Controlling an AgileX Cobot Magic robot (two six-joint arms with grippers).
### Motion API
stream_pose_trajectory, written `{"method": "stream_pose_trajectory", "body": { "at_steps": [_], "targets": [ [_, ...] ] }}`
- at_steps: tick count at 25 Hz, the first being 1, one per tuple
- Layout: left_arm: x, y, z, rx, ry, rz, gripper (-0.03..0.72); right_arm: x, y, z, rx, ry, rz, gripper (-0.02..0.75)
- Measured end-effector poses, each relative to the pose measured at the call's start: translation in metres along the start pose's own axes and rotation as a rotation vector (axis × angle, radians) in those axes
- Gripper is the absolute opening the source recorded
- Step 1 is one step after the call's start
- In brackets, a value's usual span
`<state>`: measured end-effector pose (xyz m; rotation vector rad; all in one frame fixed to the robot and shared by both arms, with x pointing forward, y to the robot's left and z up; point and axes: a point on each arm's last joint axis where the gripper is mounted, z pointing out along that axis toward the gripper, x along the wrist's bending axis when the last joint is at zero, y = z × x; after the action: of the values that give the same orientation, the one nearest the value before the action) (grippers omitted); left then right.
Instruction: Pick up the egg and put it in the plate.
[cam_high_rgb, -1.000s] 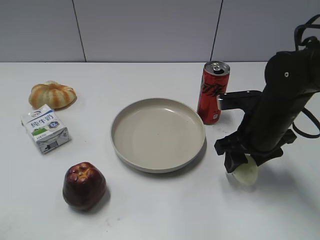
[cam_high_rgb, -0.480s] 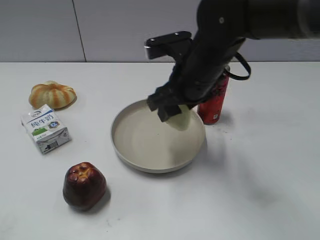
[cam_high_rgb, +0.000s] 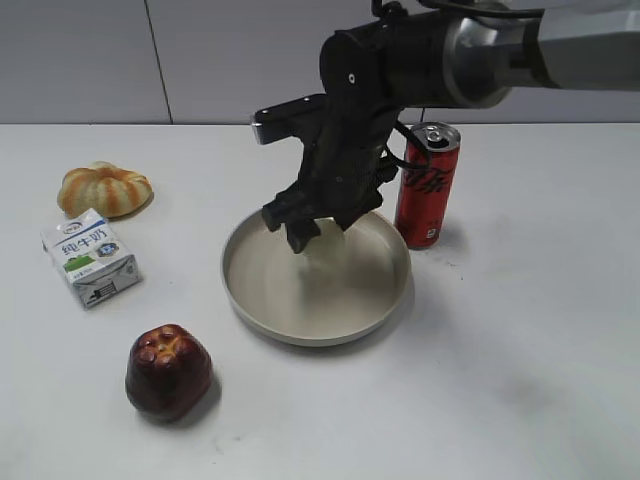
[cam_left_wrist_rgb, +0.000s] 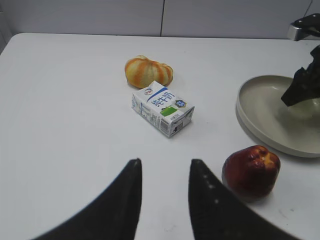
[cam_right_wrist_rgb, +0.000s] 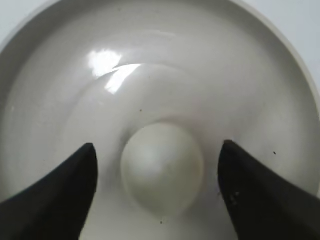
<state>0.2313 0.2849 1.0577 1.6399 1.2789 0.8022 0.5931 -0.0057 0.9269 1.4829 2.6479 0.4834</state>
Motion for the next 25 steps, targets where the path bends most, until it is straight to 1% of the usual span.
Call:
{"method": "stream_pose_trajectory", "body": {
  "at_steps": [1, 3, 7, 11, 13, 16, 18, 20, 22, 25],
  "targets": [
    [0.000, 0.000, 0.000, 0.000, 0.000, -0.001, 0.234, 0.000, 0.000, 0.000, 0.003, 0.000, 0.000, 0.606],
    [0.000, 0.000, 0.000, 0.000, 0.000, 0.002, 0.234, 0.000, 0.001, -0.001, 0.005, 0.000, -0.001, 0.642],
    [0.000, 0.000, 0.000, 0.000, 0.000, 0.000, 0.234, 0.001, 0.004, -0.006, 0.019, 0.000, -0.003, 0.637],
    [0.000, 0.000, 0.000, 0.000, 0.000, -0.001, 0.234, 0.002, 0.019, -0.029, 0.028, -0.007, -0.012, 0.631],
    [0.000, 0.000, 0.000, 0.000, 0.000, -0.001, 0.234, -0.001, 0.034, -0.049, -0.004, -0.005, -0.006, 0.625],
    [0.000, 0.000, 0.000, 0.000, 0.000, -0.001, 0.234, -0.013, 0.059, -0.091, -0.097, -0.007, 0.017, 0.617],
    [0.000, 0.000, 0.000, 0.000, 0.000, 0.000, 0.234, -0.029, 0.069, -0.115, -0.146, -0.017, 0.048, 0.615],
    [0.000, 0.000, 0.000, 0.000, 0.000, 0.002, 0.234, -0.051, 0.076, -0.134, -0.186, -0.032, 0.090, 0.614],
    [0.000, 0.000, 0.000, 0.000, 0.000, 0.000, 0.234, -0.083, 0.079, -0.148, -0.223, -0.060, 0.149, 0.612],
    [0.000, 0.000, 0.000, 0.000, 0.000, 0.002, 0.234, -0.133, 0.074, -0.158, -0.234, -0.102, 0.246, 0.601]
  ]
}}
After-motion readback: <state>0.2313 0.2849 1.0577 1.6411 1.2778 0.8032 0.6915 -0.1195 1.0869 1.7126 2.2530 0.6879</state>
